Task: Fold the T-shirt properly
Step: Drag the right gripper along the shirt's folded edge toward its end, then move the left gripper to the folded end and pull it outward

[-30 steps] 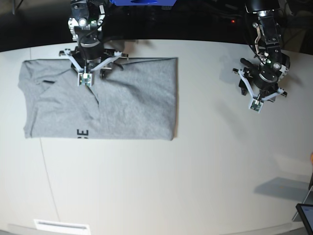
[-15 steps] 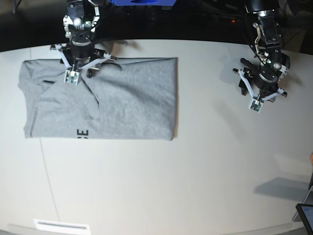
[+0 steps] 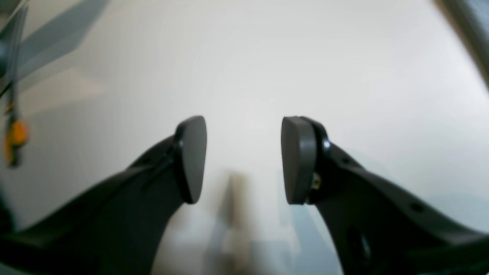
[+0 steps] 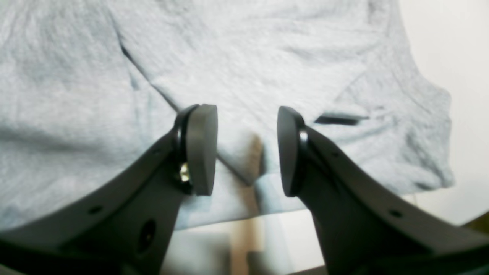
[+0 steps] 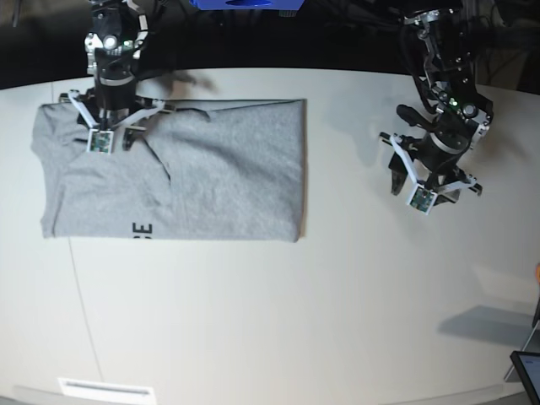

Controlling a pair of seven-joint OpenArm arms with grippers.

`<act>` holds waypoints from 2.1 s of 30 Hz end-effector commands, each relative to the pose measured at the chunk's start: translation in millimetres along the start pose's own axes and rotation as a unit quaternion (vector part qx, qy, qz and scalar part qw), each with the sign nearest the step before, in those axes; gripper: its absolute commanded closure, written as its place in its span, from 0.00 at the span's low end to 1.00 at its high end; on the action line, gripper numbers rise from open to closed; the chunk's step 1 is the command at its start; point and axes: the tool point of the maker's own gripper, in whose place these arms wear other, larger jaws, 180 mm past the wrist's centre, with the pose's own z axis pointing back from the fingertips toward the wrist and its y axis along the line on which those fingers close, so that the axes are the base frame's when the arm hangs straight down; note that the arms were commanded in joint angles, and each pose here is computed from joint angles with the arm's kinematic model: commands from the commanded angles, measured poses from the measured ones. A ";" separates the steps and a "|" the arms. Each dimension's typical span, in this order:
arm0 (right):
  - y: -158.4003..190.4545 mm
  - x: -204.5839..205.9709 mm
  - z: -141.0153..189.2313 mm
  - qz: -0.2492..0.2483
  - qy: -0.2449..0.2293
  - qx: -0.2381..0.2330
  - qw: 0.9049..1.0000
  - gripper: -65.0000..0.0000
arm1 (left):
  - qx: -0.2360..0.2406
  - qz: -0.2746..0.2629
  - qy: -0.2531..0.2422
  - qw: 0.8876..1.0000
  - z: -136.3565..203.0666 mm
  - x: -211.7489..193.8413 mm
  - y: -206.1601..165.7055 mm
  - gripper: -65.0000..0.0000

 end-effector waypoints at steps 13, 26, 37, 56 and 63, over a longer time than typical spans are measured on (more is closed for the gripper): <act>-75.8 32.4 2.9 -0.068 -0.049 0.088 0.993 0.60 | -0.127 -0.024 -0.174 0.976 -8.3 119.3 -114.3 0.52; -169.2 72.9 10.5 -0.064 -0.011 0.105 0.992 0.23 | -0.139 -0.022 -0.131 0.981 -18.8 87.8 -125.8 0.53; -170.8 38.3 -13.7 -0.120 0.037 0.123 0.984 0.19 | -0.171 0.008 -0.162 0.972 -14.7 97.2 -155.4 0.53; -170.7 28.9 -10.0 -0.121 0.050 0.124 0.984 0.21 | -0.163 0.010 -0.075 0.984 -56.4 31.0 -150.6 0.53; -169.1 29.3 -9.8 -0.119 0.050 0.126 0.984 0.21 | -0.144 -0.021 -0.059 0.988 -56.8 15.1 -125.8 0.53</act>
